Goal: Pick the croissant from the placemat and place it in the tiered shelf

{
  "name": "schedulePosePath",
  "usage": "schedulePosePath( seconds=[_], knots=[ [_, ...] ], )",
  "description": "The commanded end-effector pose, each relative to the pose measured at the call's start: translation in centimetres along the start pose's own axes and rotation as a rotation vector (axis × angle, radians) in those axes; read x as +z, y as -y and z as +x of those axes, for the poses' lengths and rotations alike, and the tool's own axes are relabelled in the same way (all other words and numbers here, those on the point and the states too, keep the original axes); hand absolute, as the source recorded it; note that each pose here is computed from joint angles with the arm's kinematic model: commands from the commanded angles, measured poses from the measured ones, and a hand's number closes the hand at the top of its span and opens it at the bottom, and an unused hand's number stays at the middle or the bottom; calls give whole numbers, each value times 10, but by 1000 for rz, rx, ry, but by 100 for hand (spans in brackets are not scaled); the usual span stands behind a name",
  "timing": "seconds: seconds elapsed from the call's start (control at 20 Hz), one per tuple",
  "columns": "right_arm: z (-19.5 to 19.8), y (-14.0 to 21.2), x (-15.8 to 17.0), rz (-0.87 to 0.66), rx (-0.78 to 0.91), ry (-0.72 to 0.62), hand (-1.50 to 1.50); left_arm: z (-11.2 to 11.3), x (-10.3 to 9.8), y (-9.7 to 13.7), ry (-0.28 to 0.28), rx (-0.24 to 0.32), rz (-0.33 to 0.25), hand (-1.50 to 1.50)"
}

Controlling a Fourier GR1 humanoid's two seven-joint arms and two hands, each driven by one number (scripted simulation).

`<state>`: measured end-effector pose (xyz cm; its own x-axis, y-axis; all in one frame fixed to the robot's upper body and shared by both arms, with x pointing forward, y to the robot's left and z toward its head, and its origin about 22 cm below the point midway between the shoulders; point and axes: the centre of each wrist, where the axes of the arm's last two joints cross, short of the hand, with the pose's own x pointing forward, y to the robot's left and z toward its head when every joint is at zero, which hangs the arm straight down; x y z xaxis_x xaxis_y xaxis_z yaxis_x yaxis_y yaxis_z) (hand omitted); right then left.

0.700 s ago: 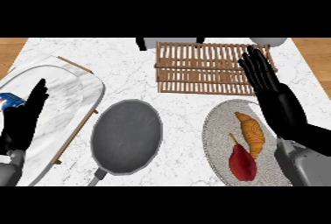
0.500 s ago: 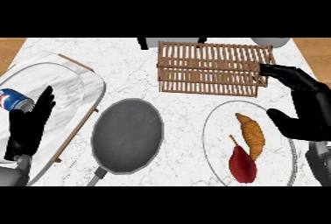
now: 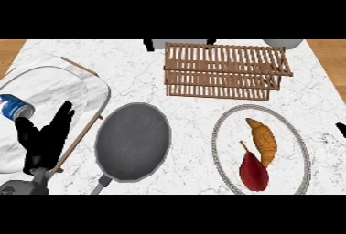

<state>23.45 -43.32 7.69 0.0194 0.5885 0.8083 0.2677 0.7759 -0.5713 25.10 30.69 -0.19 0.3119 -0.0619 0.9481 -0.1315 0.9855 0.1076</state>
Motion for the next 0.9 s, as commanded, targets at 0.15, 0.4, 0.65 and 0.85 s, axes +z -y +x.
schedulePosePath(
  seconds=[0.15, 0.4, 0.65, 0.85],
  knots=[
    [-2, 42, 23, 207, 60, 28, -150, -20, 2, 13, -140, 36, -44, 0],
    [38, 35, 31, 365, 93, 2, -150, -28, 3, 4, -149, 43, -43, 0],
    [86, 23, 34, 439, 235, -53, -150, -26, -3, 6, -153, 35, -47, 0],
    [110, -7, 38, 368, 271, -158, -150, -24, 3, 18, -146, 28, -71, 0]
  ],
)
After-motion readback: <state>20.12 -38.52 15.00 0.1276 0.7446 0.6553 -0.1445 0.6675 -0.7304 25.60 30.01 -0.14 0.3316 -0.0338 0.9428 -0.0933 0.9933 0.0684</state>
